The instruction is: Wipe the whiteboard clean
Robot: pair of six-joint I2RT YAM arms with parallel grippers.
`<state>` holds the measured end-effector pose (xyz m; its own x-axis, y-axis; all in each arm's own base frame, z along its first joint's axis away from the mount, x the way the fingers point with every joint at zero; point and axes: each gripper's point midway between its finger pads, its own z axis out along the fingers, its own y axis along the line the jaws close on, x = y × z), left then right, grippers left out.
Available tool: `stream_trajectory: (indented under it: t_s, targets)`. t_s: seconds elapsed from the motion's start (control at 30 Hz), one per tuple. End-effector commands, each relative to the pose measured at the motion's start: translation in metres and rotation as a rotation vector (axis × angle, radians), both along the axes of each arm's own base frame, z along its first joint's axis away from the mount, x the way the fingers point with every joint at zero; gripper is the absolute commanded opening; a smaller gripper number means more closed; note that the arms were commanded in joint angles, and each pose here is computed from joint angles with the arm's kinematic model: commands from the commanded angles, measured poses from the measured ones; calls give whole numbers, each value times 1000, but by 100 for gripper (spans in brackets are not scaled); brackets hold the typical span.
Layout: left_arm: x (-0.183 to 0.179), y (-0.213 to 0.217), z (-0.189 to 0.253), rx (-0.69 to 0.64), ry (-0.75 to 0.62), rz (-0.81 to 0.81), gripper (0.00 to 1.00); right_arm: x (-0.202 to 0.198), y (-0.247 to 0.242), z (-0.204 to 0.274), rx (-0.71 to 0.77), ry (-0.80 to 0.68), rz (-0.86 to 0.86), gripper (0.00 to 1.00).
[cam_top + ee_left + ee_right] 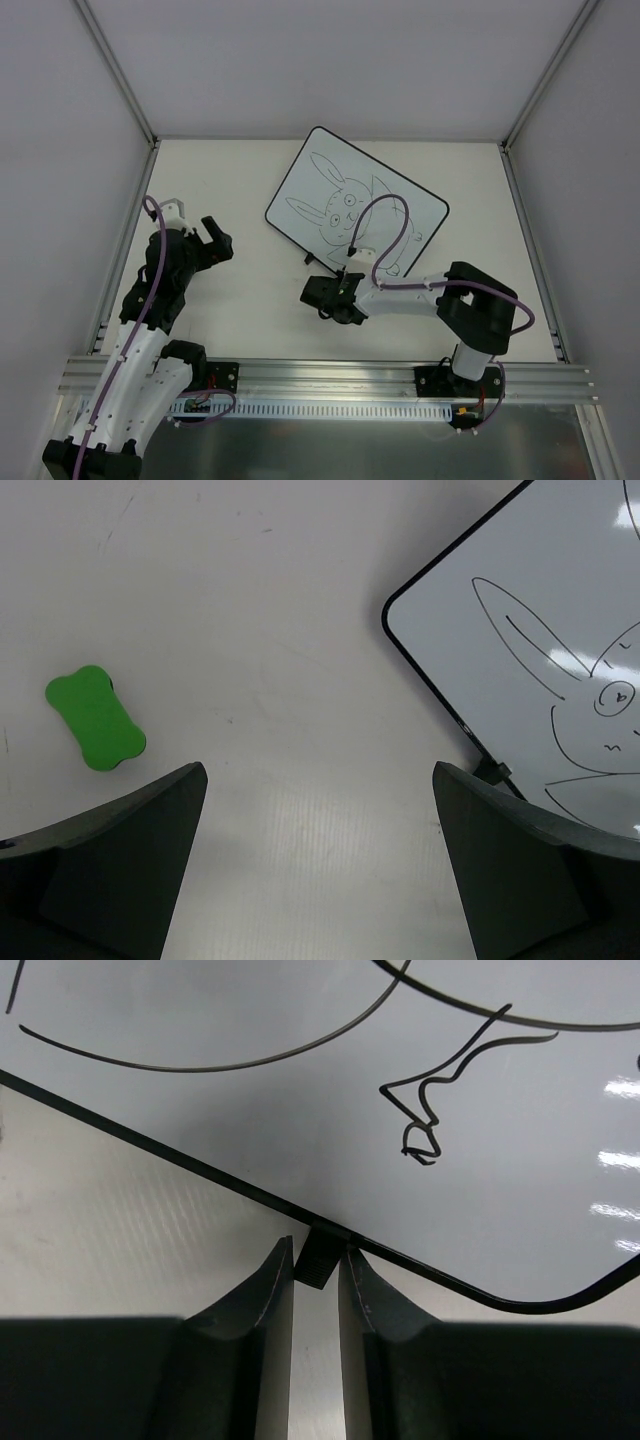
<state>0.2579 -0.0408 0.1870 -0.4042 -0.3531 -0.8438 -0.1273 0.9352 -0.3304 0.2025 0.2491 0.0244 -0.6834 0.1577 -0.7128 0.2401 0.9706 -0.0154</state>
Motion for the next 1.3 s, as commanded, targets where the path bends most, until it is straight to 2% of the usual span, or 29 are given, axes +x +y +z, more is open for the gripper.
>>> stream_trajectory:
  t_s: [0.0, 0.23, 0.47, 0.73, 0.83, 1.03, 1.17, 1.23, 1.27]
  targets:
    - [3, 2, -1, 12, -4, 11, 99, -33, 2, -5, -36, 86, 119, 0]
    - [3, 5, -2, 22, -3, 27, 99, -45, 1, -4, -34, 76, 153, 0]
    - [3, 5, -2, 23, -3, 26, 99, -42, -1, 7, -20, 19, 149, 32]
    - [3, 6, -2, 26, -5, 29, 99, -37, 0, 30, -12, -50, 165, 54]
    - [3, 6, -2, 27, -3, 31, 99, -40, 2, 42, -37, -73, 200, 59]
    - [4, 6, -3, 29, 1, 30, 99, -50, 5, 77, -15, -78, 324, 79]
    - [4, 6, -4, 33, 4, 29, 99, -42, -12, 115, -18, -162, 391, 93]
    - [4, 6, -4, 35, 6, 28, 99, -37, -19, 142, 15, -199, 418, 97]
    - [4, 6, -4, 34, 6, 27, 99, -31, -28, 149, -22, -205, 448, 99]
